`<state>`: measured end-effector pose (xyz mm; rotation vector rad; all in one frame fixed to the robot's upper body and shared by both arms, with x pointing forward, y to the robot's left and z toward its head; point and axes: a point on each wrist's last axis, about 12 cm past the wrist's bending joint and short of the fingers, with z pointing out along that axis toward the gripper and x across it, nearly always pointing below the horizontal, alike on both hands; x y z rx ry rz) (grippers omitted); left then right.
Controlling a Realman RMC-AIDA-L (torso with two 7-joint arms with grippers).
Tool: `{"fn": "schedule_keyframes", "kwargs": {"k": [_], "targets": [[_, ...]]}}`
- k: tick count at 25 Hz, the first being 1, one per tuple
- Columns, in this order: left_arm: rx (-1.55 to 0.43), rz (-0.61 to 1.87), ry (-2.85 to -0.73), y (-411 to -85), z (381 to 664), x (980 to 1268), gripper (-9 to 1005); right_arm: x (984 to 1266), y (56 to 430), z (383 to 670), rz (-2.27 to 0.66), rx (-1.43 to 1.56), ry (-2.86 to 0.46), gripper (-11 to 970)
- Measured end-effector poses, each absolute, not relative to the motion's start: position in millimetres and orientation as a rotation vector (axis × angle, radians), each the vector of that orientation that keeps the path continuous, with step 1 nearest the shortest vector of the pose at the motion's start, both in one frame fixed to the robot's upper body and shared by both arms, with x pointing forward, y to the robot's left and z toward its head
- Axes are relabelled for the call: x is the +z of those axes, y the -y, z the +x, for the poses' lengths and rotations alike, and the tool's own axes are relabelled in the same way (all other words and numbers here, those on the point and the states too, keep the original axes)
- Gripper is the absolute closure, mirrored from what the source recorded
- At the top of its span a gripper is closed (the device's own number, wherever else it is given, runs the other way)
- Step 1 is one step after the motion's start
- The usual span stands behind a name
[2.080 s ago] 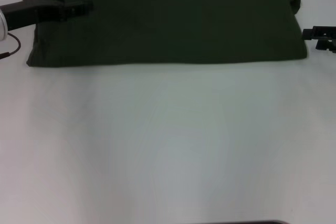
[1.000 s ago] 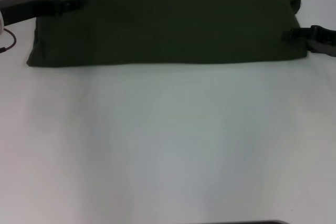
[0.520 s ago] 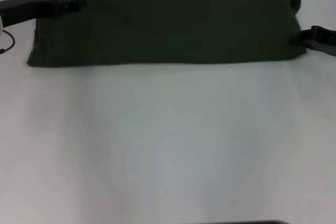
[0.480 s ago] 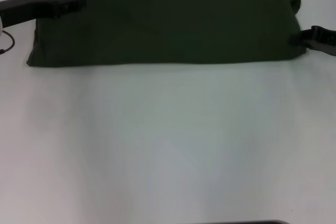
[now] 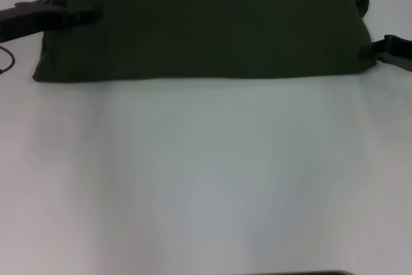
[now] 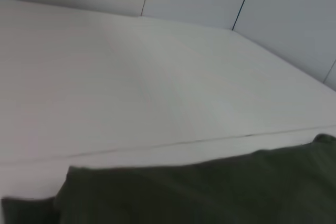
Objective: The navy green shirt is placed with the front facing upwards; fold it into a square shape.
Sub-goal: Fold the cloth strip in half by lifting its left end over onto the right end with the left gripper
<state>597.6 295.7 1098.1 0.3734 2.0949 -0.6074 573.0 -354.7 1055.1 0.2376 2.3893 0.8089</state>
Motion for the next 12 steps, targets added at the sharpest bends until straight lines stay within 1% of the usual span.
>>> {"fn": "schedule_keyframes", "kwargs": {"k": [6,12], "targets": [[-0.599,0.326,-2.206,-306.6,595.0,1095.4,88,1055.6,355.6,572.5,0.235,0.812,-2.387,944],[-0.641,0.295,-2.281,-319.1,591.7,1102.9,88,1057.4,356.8,572.7,0.23,0.813,-2.384,944]]}}
